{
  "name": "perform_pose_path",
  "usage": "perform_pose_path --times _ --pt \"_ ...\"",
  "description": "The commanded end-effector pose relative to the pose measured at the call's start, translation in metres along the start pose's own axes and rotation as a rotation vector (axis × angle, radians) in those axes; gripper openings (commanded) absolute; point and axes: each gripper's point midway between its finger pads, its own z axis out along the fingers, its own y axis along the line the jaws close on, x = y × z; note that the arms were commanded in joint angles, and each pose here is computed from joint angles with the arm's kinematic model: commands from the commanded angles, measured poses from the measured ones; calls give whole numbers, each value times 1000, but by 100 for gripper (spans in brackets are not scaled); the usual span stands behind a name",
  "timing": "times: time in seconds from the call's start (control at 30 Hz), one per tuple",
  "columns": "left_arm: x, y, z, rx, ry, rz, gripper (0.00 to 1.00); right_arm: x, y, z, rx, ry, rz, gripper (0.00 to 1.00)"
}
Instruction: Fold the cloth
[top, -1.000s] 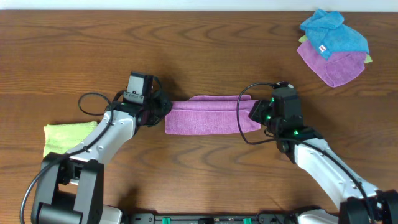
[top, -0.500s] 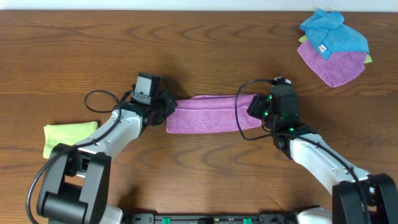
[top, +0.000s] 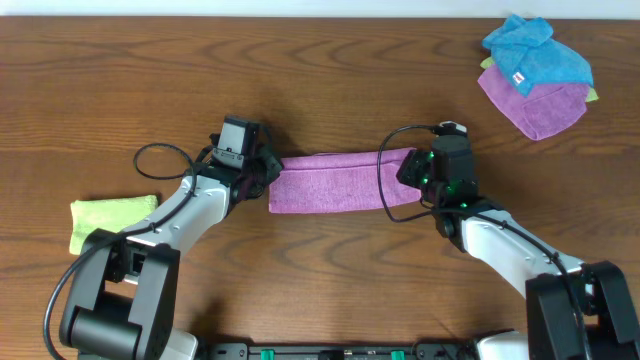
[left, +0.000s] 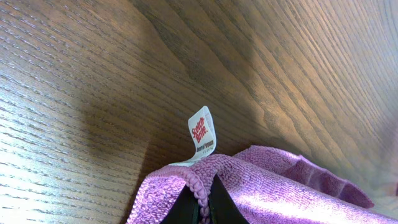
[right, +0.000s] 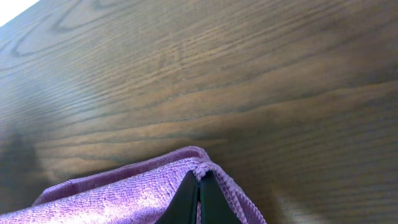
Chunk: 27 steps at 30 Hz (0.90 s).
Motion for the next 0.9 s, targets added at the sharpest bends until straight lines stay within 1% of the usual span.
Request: perform_pose_path --times 0.0,0.07,0.13,0.17,0.23,0.3,0.37,0.43,0.5,0.57,0.6,0.67,0.77,0.87 --pt "-11 -3 -1 -11 -42 2 6 -15 -4 1 32 -49 -15 1" --pt "-11 -3 -1 -11 -42 2 6 -16 -5 1 35 -57 -15 1" --pt "-11 -3 -1 -11 -42 2 8 -18 -4 1 32 -62 -15 2" --pt "-11 -3 -1 -11 -42 2 10 -18 -4 1 32 -65 -15 8" --pt "-11 -3 -1 -11 -42 2 14 -19 -3 1 30 -69 -15 23" --pt "-11 -3 -1 -11 -41 2 20 -20 -3 1 29 -70 -15 31" --pt "-11 -3 -1 -11 -42 2 27 -19 -3 1 29 -70 -15 44" --pt "-11 -3 -1 -11 -42 2 33 -19 -3 1 29 -70 -15 50" --pt "-11 -3 -1 -11 -42 11 42 -20 -3 1 29 -70 -15 56" --pt "-12 -4 -2 -9 -45 36 54 -21 -2 -1 24 -74 -14 61" --pt "-13 -4 -3 -6 -47 51 56 -22 0 -2 18 -76 -13 63" --pt "-15 -9 -7 4 -56 90 64 -27 5 -9 -4 -89 4 65" --pt "-20 -18 -15 28 -77 127 73 -35 10 -23 -15 -105 49 66" --pt "-23 -25 -24 43 -93 162 80 -30 6 -37 4 -75 113 68"
